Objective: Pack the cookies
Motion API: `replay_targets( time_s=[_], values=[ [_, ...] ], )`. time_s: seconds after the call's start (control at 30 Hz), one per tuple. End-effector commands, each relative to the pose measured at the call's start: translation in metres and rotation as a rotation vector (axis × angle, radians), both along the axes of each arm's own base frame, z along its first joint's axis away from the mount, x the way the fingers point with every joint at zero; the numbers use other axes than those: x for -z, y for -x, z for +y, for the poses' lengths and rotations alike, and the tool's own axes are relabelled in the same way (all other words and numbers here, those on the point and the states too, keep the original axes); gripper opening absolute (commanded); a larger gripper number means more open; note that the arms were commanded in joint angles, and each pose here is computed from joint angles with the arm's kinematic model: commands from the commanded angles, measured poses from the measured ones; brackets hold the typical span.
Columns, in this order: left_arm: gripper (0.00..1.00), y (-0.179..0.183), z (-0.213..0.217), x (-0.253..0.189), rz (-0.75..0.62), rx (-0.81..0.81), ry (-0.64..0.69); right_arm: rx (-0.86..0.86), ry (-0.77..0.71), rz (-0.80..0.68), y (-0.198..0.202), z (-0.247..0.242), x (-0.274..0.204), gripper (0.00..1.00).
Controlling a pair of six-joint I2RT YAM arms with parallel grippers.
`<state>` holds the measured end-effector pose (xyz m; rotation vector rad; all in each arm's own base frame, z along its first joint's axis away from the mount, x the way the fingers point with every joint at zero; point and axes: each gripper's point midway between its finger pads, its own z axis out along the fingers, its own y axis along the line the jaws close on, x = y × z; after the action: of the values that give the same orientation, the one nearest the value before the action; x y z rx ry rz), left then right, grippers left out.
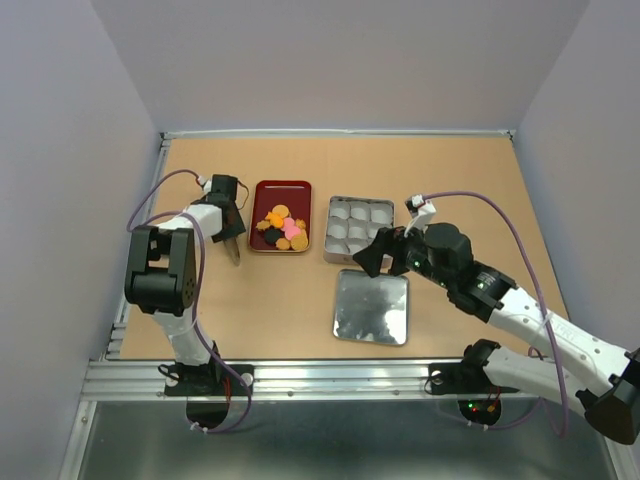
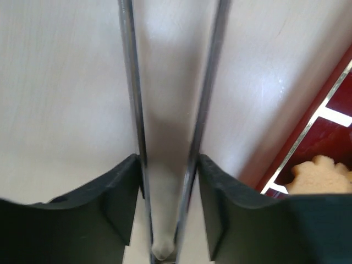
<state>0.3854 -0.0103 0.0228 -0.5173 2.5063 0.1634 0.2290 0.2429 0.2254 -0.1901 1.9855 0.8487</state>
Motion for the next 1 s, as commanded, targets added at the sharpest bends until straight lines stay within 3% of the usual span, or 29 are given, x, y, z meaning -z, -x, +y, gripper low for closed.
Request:
replay_targets(
  time_s=[0.0, 0.03, 0.13, 0.57, 0.73, 0.97],
  values=[
    [0.46, -0.012, 0.0, -0.005, -0.03, -0.016, 0.005, -0.038, -0.016, -0.055, -0.002, 0.008, -0.014, 1.0],
    [0.34, -0.012, 0.0, -0.006, -0.03, -0.016, 0.005, -0.067, -0.023, -0.049, 0.001, 0.012, -0.015, 1.0],
    [0.25, -0.014, 0.001, -0.016, -0.046, -0.015, 0.002, -0.12, -0.029, -0.048, 0.006, 0.019, -0.018, 1.0],
    [0.25, -0.024, -0.033, -0.165, -0.261, 0.139, 0.1, -0.346, -0.106, -0.037, -0.002, 0.093, -0.039, 1.0],
    [0.26, -0.008, -0.098, -0.192, -0.296, 0.353, 0.239, -0.424, -0.17, -0.039, -0.014, 0.132, -0.041, 1.0],
    [0.26, 0.019, -0.154, -0.2, -0.319, 0.491, 0.34, -0.459, -0.322, -0.057, -0.027, 0.163, -0.054, 1.0]
  ],
)
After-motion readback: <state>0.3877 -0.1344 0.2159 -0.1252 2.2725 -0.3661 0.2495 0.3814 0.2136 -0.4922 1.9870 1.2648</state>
